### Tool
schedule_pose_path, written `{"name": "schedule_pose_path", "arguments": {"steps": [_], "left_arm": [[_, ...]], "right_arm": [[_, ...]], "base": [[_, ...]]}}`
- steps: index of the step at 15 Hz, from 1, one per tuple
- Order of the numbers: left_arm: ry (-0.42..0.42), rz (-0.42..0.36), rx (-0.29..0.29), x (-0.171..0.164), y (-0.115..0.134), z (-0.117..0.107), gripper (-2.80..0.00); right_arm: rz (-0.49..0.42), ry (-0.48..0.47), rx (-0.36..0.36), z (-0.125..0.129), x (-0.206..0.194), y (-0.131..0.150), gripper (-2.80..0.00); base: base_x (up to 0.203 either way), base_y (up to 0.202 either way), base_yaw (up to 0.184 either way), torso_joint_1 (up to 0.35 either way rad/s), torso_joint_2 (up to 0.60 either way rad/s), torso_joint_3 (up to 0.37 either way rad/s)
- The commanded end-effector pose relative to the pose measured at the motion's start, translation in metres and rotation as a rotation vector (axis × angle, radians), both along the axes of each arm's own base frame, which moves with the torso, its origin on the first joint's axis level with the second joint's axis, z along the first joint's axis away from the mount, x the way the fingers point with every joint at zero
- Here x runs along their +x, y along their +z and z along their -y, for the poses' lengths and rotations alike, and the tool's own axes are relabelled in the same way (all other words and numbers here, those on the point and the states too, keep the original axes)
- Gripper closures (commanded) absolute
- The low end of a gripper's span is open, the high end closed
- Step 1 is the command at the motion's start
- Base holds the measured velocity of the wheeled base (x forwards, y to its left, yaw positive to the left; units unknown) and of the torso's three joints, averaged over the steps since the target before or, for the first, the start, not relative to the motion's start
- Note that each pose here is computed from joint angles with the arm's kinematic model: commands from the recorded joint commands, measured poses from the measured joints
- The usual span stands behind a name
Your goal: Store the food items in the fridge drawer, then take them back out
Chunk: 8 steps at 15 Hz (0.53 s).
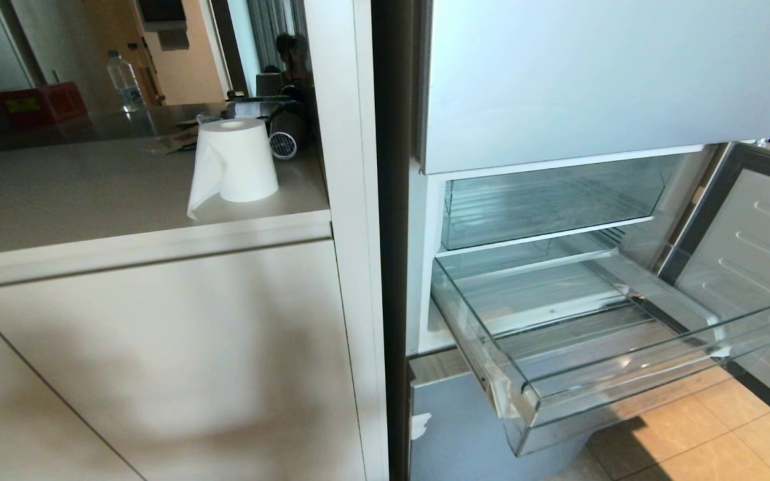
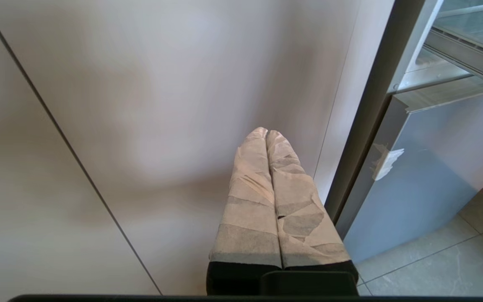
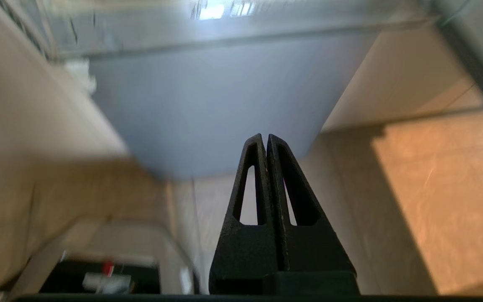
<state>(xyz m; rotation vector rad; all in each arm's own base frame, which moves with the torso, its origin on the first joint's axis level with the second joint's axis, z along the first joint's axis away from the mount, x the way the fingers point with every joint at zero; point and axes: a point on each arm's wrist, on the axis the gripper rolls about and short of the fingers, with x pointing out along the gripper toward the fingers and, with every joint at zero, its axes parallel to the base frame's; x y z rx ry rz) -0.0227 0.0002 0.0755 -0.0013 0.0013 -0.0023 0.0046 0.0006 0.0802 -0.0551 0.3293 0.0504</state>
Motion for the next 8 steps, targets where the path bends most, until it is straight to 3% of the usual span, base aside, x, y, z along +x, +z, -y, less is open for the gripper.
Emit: {"name": "schedule_pose_path", "arguments": {"steps": [1,4,8], "left_arm": [[0.001,0.0,0.0,0.0,0.0,0.0,0.0],[0.001,0.0,0.0,0.0,0.0,0.0,0.0],[0.001,0.0,0.0,0.0,0.0,0.0,0.0]], "right_arm": [[-0.242,0.019,-0.003,-0.001,0.027,0.001,0.0],[-0.355,0.078,0.012,-0.005,0.064,0.006,0.0],[-0.417,0.115,0.022,-0.011,0.122,0.002,0.0]], "base": [[0.0,0.0,0.0,0.0,0.0,0.0],[0.0,0.0,0.0,0.0,0.0,0.0],[0.0,0.0,0.0,0.0,0.0,0.0]]}}
